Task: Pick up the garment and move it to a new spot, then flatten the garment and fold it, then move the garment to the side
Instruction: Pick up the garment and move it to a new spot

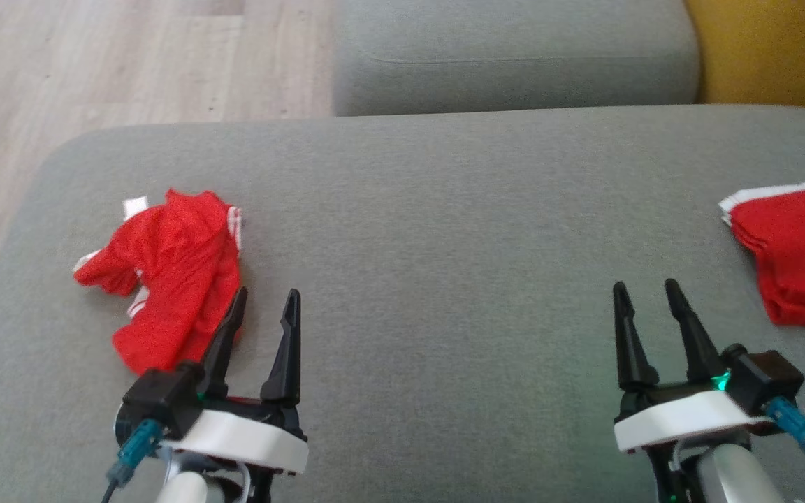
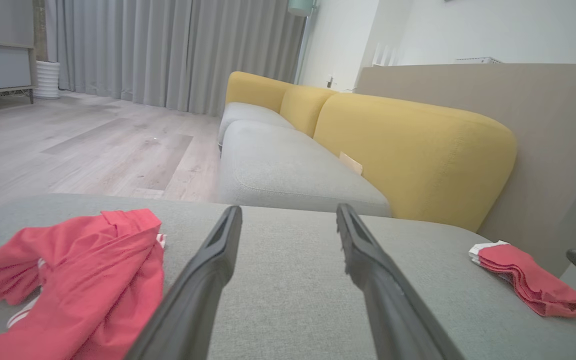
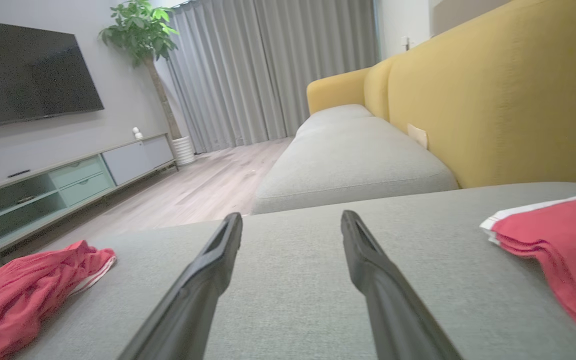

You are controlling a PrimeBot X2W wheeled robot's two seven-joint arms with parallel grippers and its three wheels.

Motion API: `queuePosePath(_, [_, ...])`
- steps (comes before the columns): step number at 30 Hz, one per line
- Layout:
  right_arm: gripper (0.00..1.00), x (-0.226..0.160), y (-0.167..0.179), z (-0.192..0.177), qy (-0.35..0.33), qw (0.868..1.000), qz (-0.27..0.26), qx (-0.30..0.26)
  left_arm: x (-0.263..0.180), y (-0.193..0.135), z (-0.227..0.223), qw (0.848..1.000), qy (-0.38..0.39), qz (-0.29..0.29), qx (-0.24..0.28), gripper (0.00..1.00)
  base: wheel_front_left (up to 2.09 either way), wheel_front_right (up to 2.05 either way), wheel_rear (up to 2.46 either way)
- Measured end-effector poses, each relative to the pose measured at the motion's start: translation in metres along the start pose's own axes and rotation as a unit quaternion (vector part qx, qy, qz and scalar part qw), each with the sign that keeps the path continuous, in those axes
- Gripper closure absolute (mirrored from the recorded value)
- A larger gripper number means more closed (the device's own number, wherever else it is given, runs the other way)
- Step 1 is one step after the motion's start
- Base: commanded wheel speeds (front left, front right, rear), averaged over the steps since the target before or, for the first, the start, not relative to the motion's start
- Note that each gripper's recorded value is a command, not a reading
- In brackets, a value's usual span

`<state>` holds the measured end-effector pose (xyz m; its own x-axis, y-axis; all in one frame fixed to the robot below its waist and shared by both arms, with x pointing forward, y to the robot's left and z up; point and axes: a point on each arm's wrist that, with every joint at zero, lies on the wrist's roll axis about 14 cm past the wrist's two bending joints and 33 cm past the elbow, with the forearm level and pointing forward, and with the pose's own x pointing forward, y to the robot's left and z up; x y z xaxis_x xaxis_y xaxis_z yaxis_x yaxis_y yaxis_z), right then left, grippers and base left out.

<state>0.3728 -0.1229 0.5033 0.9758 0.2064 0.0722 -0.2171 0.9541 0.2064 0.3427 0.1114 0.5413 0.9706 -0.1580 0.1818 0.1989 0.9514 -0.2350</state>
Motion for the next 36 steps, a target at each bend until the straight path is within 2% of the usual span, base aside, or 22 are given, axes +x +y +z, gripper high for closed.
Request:
queuePosePath(11, [0.0, 0.017, 0.069, -0.021, 0.032, 0.994, 0.105, 0.014, -0.03, 0.048, 0.019, 0.996, -0.025, 0.086, 0.024, 0.0, 0.0, 0.0, 0.0])
queuePosePath(24, [0.0, 0.02, 0.156, -0.035, 0.062, 0.971, 0.229, 0.037, -0.096, 0.114, 0.045, 0.973, -0.058, 0.217, 0.057, 0.0, 0.0, 0.0, 0.0])
queuePosePath(29, [0.0, 0.019, 0.173, -0.037, 0.066, 0.964, 0.254, 0.038, -0.111, 0.122, 0.049, 0.968, -0.063, 0.236, 0.061, 0.0, 0.0, 0.0, 0.0])
queuePosePath(36, [0.0, 0.018, 0.174, -0.04, 0.07, 0.964, 0.254, 0.043, -0.117, 0.129, 0.048, 0.965, -0.059, 0.248, 0.064, 0.0, 0.0, 0.0, 0.0])
